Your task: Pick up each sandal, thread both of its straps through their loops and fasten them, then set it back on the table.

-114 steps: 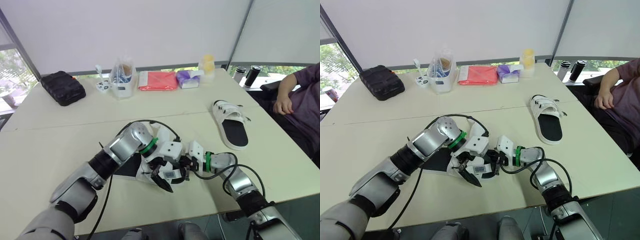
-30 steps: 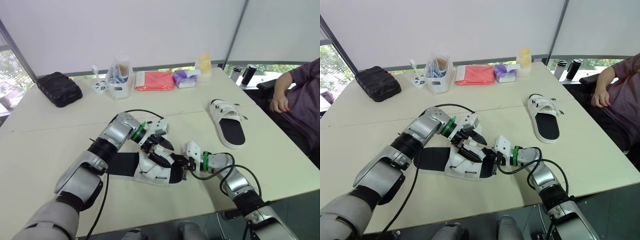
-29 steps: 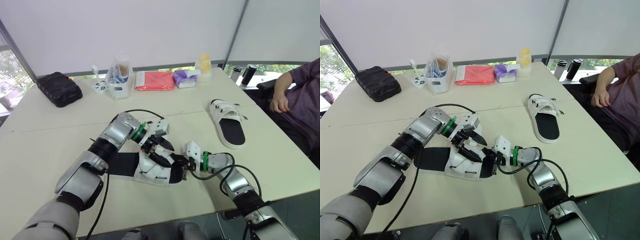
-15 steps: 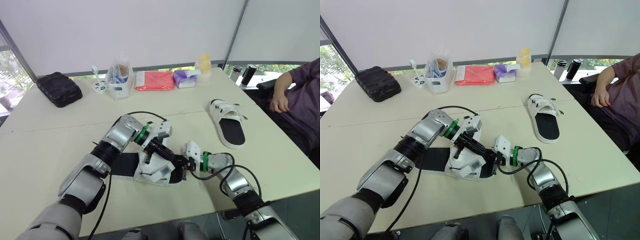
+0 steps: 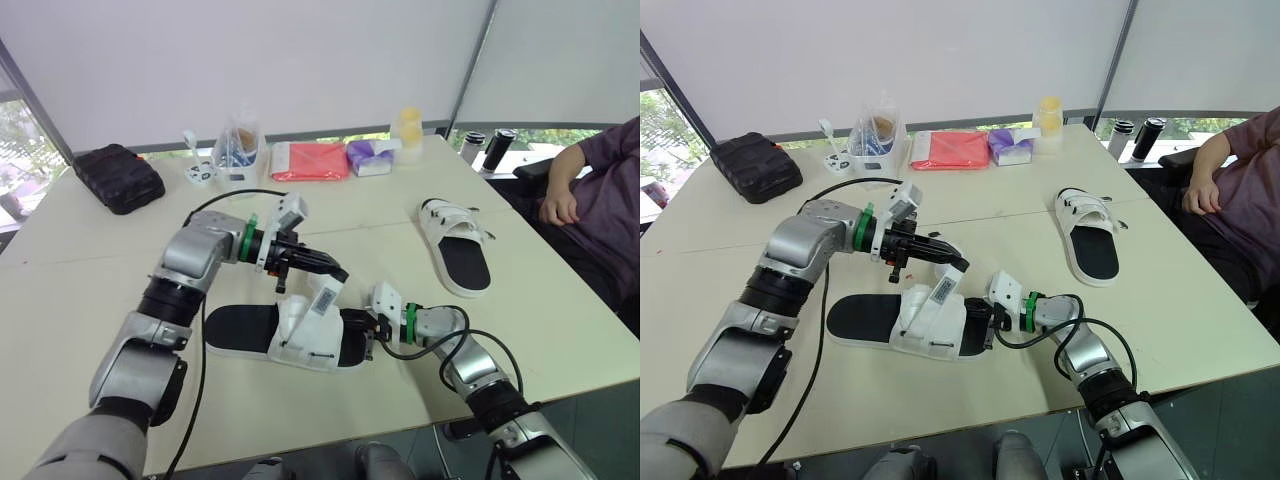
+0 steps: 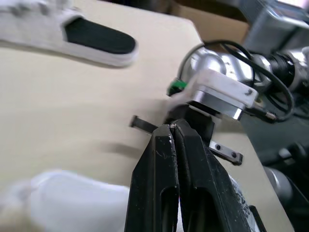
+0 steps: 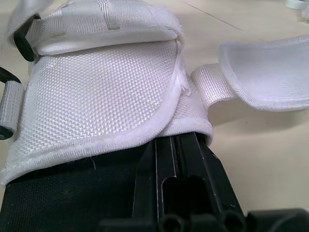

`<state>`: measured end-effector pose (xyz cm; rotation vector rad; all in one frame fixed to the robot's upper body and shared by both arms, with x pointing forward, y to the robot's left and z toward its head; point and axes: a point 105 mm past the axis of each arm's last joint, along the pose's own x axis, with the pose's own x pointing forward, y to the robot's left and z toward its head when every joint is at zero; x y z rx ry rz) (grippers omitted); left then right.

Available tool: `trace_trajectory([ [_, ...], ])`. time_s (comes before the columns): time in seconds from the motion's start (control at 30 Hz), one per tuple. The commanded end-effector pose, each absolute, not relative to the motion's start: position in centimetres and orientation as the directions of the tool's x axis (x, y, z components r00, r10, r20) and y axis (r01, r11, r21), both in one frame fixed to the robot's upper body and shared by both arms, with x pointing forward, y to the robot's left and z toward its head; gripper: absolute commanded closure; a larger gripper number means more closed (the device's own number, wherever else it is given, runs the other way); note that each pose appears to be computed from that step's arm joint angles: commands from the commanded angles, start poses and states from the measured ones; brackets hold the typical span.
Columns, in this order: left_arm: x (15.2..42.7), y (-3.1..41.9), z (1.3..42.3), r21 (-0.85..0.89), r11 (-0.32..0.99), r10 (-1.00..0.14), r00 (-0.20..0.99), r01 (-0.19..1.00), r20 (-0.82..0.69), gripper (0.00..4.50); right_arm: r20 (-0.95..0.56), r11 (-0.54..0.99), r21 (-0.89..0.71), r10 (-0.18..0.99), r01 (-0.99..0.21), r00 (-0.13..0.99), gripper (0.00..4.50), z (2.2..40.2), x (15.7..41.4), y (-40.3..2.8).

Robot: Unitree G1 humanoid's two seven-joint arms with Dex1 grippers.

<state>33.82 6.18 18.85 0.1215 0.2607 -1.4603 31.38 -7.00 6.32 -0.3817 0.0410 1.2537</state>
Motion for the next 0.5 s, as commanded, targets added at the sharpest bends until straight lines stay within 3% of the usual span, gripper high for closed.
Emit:
trace_trajectory([
  [0.03, 33.5, 6.7, 21.0, -0.031, 0.206, -0.969, 0.199, 0.978, -0.145, 4.48, -0.419, 0.312, -0.147, 0.84, -0.939, 0.344, 4.5, 0.9, 30.8, -9.1],
  [0.27, 33.9, 8.4, 20.7, -0.081, 0.361, -0.931, 0.355, 0.929, -0.08, 4.48, -0.424, 0.294, -0.145, 0.844, -0.945, 0.328, 4.5, 1.0, 30.8, -8.9],
  [0.5, 34.7, 10.2, 18.4, -0.134, 0.457, -0.888, 0.445, 0.879, -0.115, 4.48, -0.428, 0.291, -0.145, 0.843, -0.946, 0.325, 4.5, 0.9, 30.7, -9.1],
])
